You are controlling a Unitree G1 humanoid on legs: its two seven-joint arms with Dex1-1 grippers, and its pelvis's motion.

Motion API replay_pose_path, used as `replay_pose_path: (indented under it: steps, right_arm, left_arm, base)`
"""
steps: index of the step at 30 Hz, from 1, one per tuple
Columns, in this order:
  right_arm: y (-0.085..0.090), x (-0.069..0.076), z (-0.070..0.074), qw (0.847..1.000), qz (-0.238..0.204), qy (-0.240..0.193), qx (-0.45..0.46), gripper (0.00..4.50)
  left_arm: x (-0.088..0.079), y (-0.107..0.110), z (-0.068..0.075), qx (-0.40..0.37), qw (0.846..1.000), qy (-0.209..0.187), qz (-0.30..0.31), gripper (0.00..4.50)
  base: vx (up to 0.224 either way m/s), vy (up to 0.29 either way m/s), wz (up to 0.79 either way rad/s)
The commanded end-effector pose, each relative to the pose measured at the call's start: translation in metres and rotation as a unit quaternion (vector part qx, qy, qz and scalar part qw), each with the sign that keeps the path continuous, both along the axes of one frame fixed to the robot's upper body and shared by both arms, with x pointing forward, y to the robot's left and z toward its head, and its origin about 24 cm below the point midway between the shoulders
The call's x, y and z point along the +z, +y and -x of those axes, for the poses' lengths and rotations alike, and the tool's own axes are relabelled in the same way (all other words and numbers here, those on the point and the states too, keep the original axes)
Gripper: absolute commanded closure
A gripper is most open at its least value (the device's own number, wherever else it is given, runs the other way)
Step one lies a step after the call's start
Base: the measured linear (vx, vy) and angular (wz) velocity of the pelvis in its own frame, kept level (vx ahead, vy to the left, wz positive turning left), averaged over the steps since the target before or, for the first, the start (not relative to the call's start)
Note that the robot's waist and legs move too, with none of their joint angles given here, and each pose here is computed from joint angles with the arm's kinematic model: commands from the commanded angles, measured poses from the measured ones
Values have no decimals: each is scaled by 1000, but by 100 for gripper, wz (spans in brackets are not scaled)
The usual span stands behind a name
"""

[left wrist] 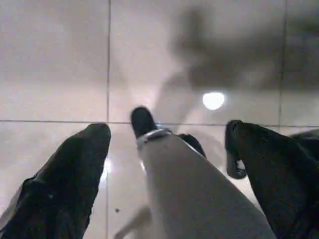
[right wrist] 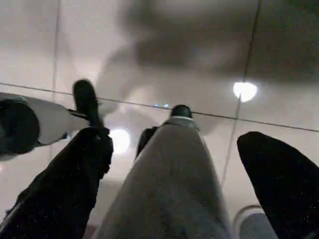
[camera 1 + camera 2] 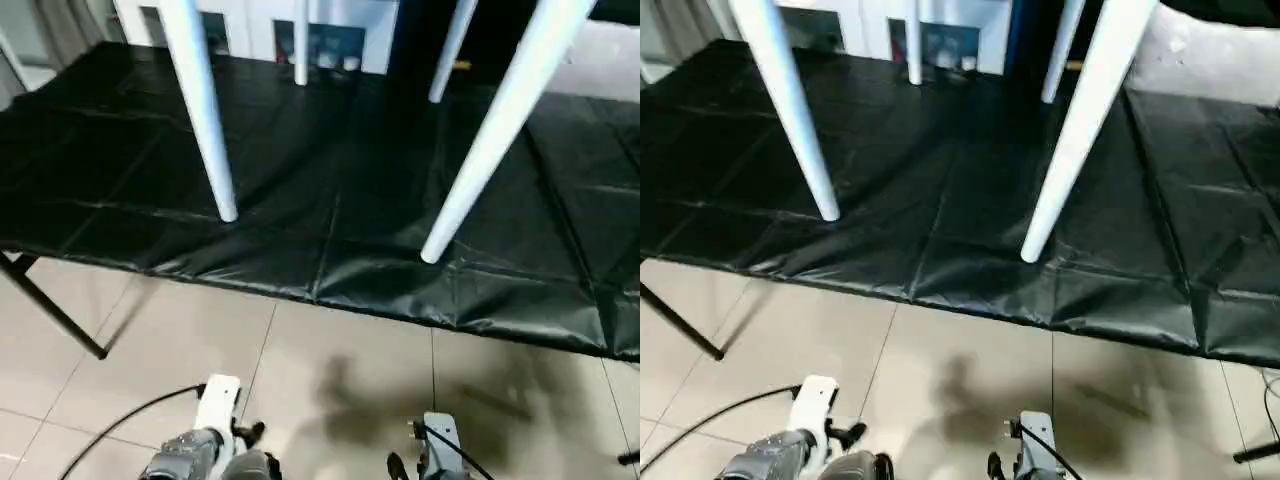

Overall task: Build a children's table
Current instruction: Flip table

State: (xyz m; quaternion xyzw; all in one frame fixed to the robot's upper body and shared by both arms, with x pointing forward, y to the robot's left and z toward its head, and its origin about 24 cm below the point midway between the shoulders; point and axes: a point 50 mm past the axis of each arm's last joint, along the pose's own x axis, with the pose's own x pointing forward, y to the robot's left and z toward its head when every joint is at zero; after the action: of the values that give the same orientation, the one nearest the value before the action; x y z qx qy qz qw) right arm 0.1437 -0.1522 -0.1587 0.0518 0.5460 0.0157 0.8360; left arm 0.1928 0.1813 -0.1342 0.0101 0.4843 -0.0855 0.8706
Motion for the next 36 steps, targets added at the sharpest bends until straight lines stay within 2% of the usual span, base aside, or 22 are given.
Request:
replay_pose_path:
  steps: [1, 36]
  right_arm:
    - [0, -2, 4, 1000, 5, 11, -6, 0]
    - [2, -2, 4, 1000, 3, 18, -3, 0]
  left_arm:
    - [-3, 2, 5, 3, 1000, 10, -4, 12]
    - [-4, 2, 7, 0, 1000, 13, -4, 12]
  base:
    - [0, 0, 0]
    - [0, 0, 0]
